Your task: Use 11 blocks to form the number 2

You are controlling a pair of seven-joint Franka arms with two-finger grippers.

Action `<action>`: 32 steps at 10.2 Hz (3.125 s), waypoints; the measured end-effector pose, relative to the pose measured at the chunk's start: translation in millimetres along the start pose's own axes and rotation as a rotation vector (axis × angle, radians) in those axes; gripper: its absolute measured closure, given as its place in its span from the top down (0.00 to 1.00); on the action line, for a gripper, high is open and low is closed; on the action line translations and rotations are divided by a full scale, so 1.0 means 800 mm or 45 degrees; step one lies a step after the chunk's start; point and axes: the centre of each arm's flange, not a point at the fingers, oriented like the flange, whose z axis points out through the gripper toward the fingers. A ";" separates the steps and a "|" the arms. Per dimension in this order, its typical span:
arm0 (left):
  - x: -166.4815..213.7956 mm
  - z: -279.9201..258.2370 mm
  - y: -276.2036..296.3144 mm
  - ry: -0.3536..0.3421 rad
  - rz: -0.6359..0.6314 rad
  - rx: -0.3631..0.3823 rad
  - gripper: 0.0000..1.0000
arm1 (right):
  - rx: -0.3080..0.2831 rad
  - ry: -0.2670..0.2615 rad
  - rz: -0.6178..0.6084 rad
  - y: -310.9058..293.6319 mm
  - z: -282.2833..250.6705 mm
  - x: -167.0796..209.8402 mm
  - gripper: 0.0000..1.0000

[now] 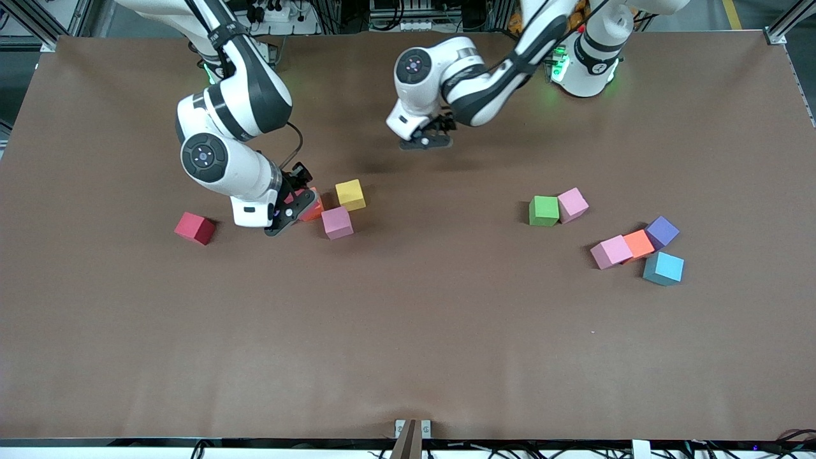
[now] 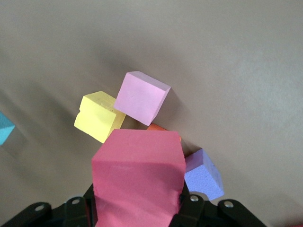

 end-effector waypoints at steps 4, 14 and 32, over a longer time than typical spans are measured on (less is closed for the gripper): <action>0.128 -0.055 -0.117 0.052 0.031 -0.042 1.00 | -0.016 -0.042 -0.346 -0.058 0.005 0.013 0.62; 0.285 0.046 -0.347 0.057 0.254 0.003 1.00 | -0.231 -0.066 -0.955 -0.330 0.175 -0.009 0.62; 0.284 0.075 -0.310 0.097 0.329 -0.108 1.00 | -0.330 -0.119 -0.966 -0.425 0.299 -0.051 0.62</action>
